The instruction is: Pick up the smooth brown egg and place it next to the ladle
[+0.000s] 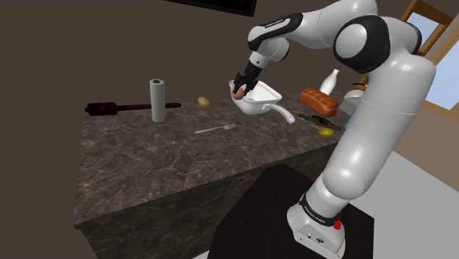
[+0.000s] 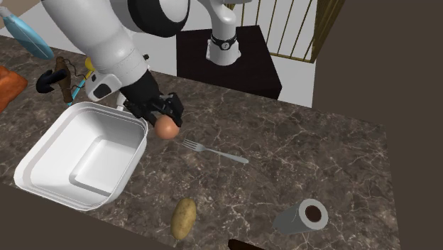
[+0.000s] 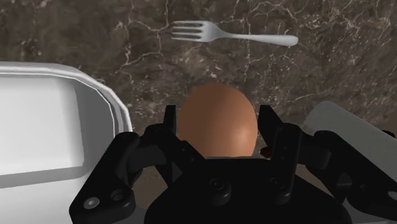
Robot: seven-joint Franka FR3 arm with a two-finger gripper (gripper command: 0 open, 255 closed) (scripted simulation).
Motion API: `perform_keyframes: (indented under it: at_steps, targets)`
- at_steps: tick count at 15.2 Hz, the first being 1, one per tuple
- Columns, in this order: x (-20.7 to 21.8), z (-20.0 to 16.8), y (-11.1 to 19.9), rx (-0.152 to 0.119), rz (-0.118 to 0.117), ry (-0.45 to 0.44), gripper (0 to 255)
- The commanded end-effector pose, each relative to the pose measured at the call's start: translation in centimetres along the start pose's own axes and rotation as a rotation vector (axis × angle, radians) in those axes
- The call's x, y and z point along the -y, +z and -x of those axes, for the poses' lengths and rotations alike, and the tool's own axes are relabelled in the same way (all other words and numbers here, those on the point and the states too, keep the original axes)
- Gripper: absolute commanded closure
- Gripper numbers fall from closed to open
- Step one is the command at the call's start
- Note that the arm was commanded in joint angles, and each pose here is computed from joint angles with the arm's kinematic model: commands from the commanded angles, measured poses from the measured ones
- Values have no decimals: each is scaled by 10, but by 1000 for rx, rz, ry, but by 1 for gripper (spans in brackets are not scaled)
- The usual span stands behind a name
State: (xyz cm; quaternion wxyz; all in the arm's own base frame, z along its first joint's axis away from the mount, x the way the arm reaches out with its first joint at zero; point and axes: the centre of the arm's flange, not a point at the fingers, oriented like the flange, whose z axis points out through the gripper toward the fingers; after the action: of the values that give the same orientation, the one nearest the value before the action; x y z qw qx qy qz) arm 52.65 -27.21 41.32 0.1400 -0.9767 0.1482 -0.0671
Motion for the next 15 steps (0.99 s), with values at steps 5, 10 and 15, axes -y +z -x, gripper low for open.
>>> perform_keyframes:
  at_steps: [5,10,15]
  targets:
    - [-70,37,-21,0,0,-1,255]
    - [-126,65,-42,0,0,-1,255]
    - [-182,94,-62,0,0,-1,255]
